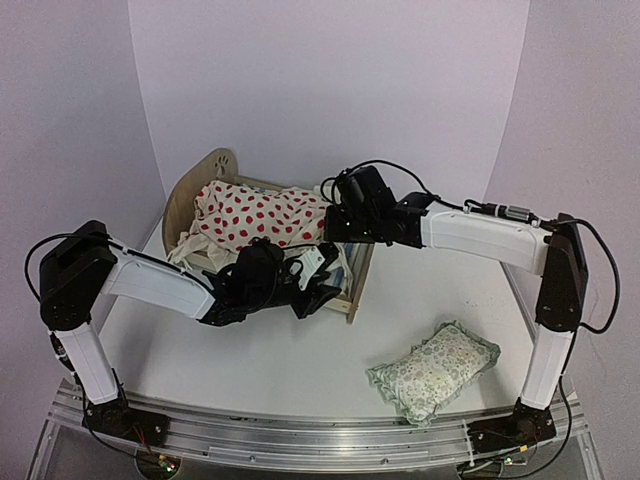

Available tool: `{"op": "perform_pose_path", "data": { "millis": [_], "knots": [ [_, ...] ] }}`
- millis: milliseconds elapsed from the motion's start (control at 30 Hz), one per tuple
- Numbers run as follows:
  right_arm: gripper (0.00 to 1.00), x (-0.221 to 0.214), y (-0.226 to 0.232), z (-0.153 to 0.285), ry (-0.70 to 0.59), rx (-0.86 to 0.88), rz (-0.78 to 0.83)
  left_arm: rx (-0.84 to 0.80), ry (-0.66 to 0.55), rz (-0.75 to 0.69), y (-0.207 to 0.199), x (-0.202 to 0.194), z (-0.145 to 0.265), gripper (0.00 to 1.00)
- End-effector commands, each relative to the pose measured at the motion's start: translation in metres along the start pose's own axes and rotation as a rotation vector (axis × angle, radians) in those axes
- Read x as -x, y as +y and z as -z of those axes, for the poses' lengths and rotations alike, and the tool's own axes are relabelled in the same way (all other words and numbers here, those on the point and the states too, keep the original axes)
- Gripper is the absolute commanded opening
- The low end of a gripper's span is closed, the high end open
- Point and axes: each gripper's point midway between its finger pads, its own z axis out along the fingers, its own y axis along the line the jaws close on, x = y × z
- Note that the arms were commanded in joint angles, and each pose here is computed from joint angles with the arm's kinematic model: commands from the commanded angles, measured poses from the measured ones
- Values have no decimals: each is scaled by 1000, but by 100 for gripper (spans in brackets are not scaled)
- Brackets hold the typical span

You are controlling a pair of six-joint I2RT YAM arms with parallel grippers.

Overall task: Set up the pet bed
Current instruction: Cross the right ropes of the mattress at the bed frame base.

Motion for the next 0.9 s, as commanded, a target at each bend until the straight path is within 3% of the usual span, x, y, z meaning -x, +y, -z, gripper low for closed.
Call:
{"op": "perform_pose_path", "data": {
  "millis": [0, 367, 867],
  "knots": [
    [0, 43, 11, 38, -92, 71, -183, -6, -160, 1, 2, 40, 13, 44],
    [0, 39, 22, 46, -38, 147, -370, 29, -226, -5, 4, 29, 17, 44],
    [0, 31, 28, 47, -14, 162, -417, 115, -305, 21, 23, 25, -1, 60]
  ]
}}
